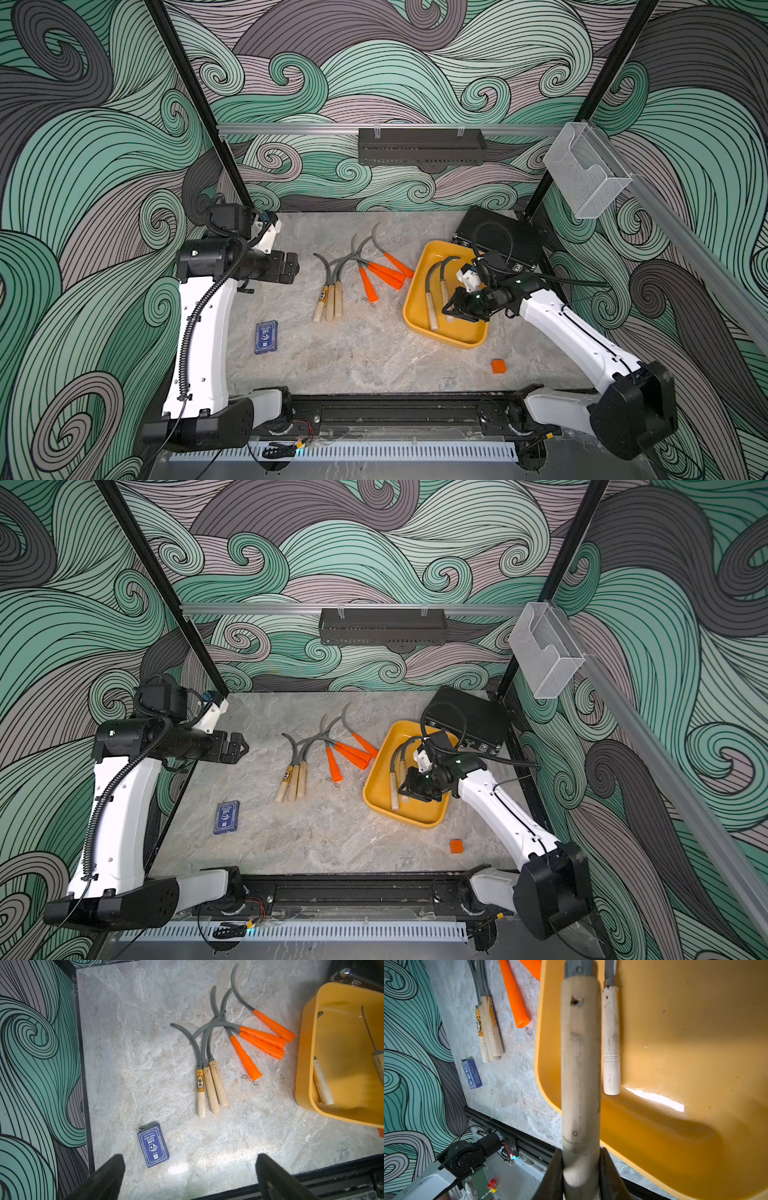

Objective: Put small sickles into storage boxes
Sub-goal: Place the sickle in the storage box.

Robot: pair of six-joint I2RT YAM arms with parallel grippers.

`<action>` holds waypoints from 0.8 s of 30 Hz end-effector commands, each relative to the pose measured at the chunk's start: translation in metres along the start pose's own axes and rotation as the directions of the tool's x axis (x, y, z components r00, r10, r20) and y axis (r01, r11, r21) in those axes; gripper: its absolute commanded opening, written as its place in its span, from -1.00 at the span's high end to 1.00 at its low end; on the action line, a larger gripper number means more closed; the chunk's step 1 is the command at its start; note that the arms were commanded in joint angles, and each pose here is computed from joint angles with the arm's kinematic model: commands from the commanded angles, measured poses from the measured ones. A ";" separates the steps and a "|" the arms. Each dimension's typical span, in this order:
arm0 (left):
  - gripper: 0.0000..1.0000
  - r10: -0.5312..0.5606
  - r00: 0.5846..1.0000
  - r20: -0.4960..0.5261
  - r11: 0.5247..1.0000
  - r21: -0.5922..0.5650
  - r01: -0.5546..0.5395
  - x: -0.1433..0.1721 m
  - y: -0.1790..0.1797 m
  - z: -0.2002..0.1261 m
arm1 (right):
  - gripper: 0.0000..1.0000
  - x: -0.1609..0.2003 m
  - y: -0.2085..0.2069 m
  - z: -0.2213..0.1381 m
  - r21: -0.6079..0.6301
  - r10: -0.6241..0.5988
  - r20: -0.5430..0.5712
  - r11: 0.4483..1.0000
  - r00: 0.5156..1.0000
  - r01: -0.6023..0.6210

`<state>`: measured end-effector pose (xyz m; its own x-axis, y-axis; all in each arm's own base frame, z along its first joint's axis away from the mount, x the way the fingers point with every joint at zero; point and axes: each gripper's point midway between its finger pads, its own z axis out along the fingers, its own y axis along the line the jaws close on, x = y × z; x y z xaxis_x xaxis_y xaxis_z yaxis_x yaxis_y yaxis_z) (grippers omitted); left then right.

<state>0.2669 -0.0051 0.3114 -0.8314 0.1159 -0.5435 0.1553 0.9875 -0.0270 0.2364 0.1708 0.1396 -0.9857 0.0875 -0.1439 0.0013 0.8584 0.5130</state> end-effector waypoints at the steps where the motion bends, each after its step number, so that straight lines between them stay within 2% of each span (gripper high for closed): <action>1: -0.97 -0.025 0.999 -0.029 1.000 0.015 0.025 0.012 -0.004 -0.004 | 1.00 -0.006 -0.009 0.005 0.042 -0.023 0.005 0.999 1.000 0.023; 7: -0.97 -0.017 0.999 -0.031 1.000 0.018 0.018 0.014 -0.005 -0.004 | 1.00 -0.005 -0.025 0.023 0.095 -0.017 -0.053 0.995 0.998 0.022; 24: -0.97 -0.003 1.000 -0.031 1.000 0.022 0.004 0.019 -0.006 0.001 | 1.00 -0.019 -0.046 0.052 0.193 -0.055 -0.120 0.978 0.991 0.078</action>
<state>0.2562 -0.0059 0.3005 -0.8478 0.1094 -0.5190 0.1499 0.9880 -0.0365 0.2516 0.1557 0.0722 -0.9994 -0.0040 -0.0351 -0.0157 0.9405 0.3394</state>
